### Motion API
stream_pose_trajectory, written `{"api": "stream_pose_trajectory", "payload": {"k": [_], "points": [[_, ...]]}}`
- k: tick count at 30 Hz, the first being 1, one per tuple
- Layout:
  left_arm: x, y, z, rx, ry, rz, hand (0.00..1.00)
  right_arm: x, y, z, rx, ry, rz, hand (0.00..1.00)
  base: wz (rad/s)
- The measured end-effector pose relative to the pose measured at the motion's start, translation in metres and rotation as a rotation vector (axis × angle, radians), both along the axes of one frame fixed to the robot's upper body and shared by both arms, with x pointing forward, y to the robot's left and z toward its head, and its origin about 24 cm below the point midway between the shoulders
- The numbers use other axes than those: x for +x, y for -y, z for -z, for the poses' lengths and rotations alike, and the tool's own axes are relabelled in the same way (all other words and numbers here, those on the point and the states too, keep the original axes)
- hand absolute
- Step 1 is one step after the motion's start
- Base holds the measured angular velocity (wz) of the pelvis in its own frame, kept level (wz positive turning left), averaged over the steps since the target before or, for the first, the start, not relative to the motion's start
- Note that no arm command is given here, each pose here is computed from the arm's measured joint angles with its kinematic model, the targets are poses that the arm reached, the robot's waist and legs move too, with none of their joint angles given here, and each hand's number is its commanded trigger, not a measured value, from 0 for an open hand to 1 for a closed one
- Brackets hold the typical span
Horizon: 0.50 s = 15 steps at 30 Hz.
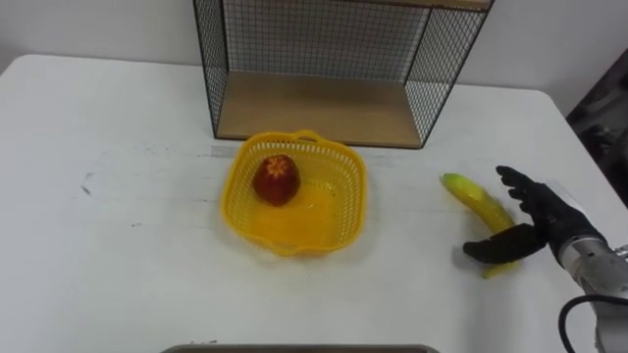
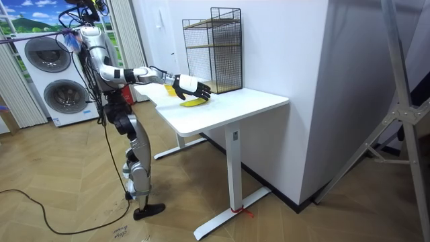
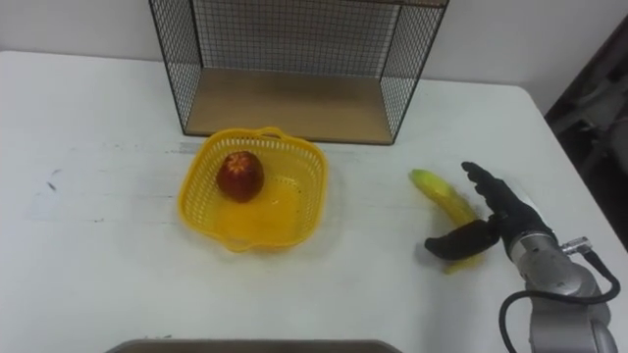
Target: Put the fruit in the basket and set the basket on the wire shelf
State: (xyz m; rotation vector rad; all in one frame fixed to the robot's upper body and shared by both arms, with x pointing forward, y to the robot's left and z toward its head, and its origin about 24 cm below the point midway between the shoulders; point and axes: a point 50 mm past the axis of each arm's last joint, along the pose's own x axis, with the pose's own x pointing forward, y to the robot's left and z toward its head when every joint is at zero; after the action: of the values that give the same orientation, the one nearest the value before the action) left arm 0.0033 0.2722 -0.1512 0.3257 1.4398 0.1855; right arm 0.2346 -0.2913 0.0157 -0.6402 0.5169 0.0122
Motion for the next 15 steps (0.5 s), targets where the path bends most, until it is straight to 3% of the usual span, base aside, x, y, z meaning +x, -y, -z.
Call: {"api": "stream_pose_trajectory", "payload": {"k": [15], "points": [[0.005, -0.001, 0.0, 0.003, 0.0, -0.001, 0.0, -0.012, 0.002, 0.012, 0.015, -0.102, -0.006, 0.0, 0.0]]}}
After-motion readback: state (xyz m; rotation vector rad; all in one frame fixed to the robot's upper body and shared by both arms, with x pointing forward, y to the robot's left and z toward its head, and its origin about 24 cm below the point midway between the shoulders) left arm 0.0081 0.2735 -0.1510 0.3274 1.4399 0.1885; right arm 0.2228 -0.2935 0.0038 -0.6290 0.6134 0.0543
